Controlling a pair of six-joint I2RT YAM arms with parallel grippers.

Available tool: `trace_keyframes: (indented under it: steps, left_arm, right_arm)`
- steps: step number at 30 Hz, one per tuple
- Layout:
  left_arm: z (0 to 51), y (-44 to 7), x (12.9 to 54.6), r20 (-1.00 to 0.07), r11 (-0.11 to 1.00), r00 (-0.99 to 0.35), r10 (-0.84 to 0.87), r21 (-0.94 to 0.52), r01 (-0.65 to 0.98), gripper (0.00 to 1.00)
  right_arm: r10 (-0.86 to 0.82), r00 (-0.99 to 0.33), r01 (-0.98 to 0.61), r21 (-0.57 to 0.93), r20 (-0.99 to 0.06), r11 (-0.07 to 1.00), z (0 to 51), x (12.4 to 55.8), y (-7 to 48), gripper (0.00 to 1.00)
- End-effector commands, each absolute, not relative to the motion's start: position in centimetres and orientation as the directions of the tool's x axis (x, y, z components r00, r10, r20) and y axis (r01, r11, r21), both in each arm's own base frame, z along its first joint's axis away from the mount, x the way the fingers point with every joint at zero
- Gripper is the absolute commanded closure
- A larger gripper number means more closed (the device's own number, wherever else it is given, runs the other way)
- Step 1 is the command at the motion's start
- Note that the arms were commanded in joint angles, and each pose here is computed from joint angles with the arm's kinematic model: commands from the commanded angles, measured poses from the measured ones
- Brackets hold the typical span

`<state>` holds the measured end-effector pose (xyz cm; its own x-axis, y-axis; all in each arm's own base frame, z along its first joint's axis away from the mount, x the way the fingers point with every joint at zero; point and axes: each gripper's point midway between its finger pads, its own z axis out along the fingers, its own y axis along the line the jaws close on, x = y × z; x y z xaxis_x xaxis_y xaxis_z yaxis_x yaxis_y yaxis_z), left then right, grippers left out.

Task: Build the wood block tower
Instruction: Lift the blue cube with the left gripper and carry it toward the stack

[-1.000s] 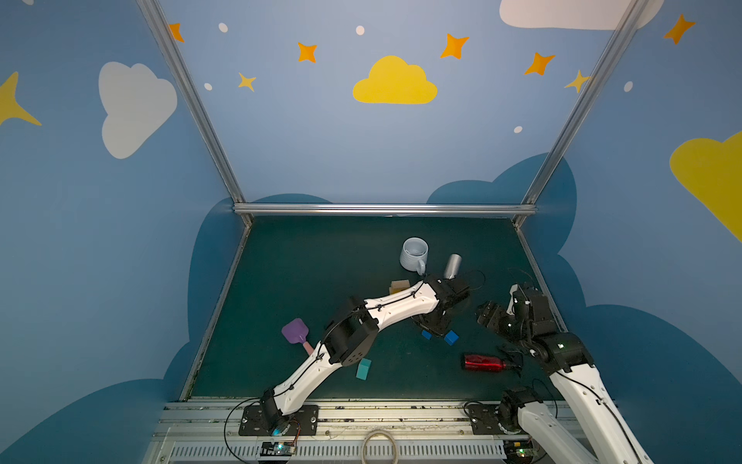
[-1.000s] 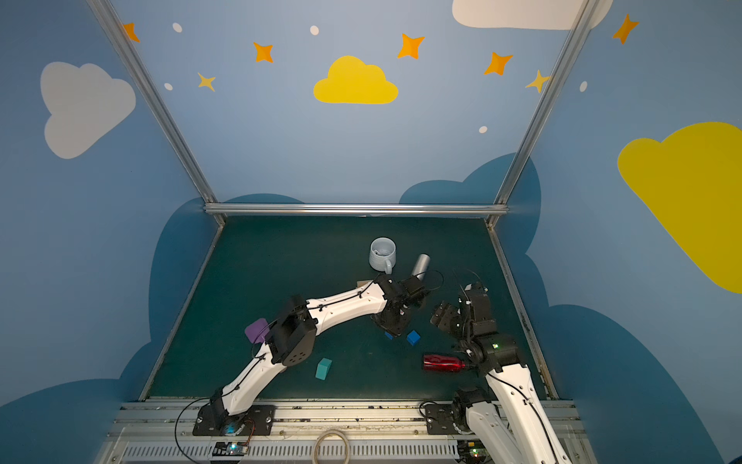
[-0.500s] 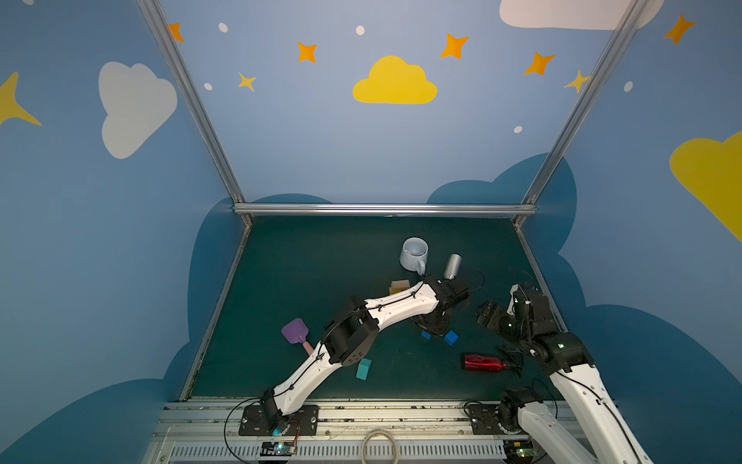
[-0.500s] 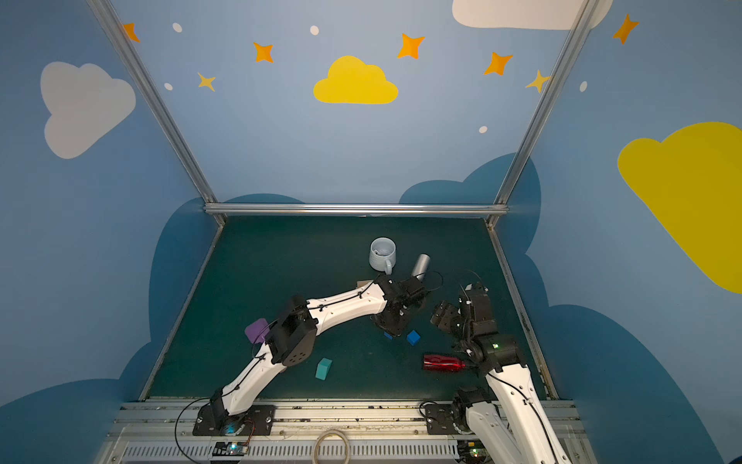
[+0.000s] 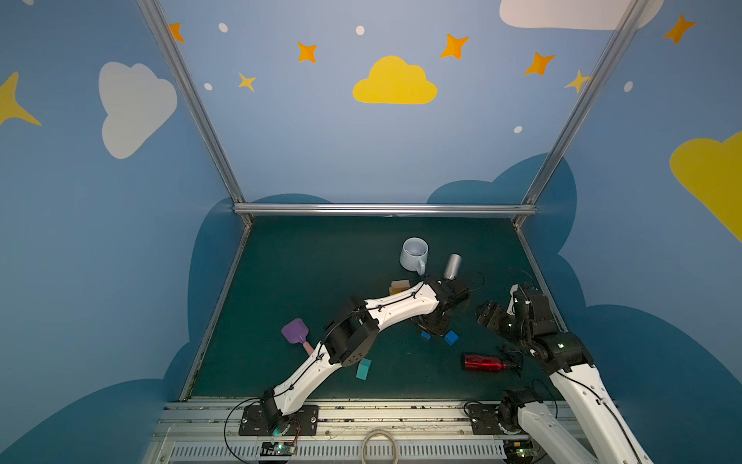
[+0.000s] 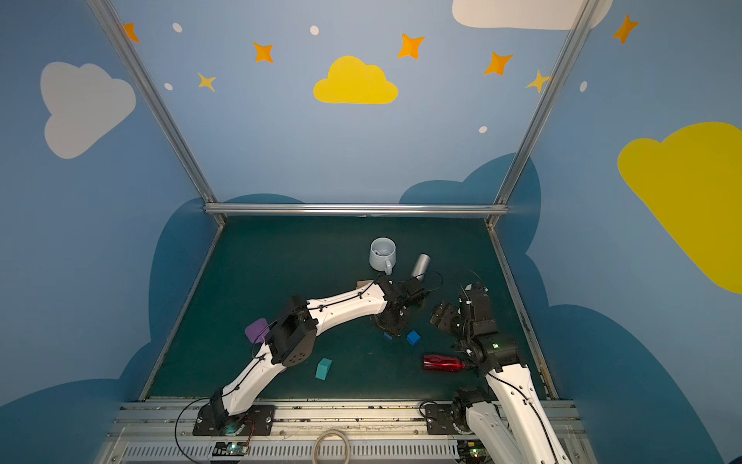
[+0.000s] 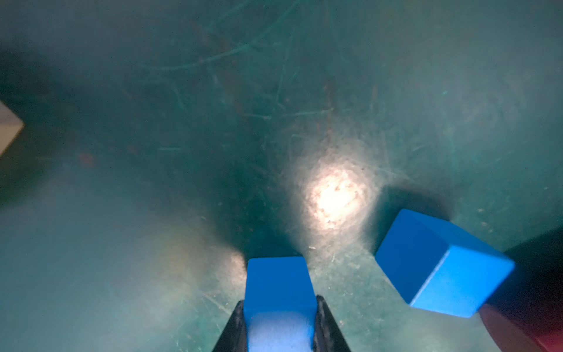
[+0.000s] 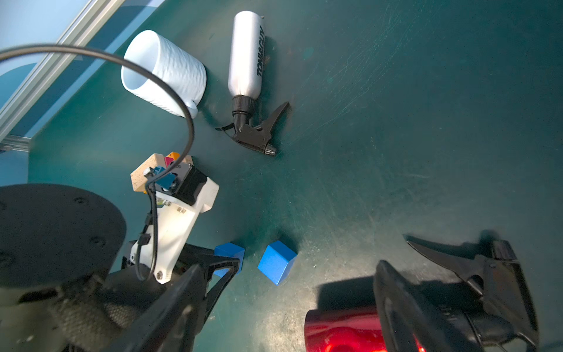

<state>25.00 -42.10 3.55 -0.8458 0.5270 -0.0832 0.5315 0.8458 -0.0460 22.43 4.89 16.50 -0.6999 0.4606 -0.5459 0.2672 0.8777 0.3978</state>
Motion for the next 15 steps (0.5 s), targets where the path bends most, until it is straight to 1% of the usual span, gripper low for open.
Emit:
trace_keyframes:
  steps: [1, 15]
  left_arm:
    - [6.1, -41.2, 25.7, -0.107, 0.863, -0.860, 0.498, -0.033, 0.504, 0.76]
    - [9.7, -40.2, 28.0, -0.173, 0.893, -0.888, 0.425, -0.081, 0.443, 0.78]
  right_arm:
    - [0.470, -0.694, 0.261, 0.418, -0.545, 0.870, 16.9, 22.4, 5.1, 0.14]
    - [0.471, -0.696, 0.247, 0.436, -0.542, 0.866, 17.2, 22.3, 5.4, 0.14]
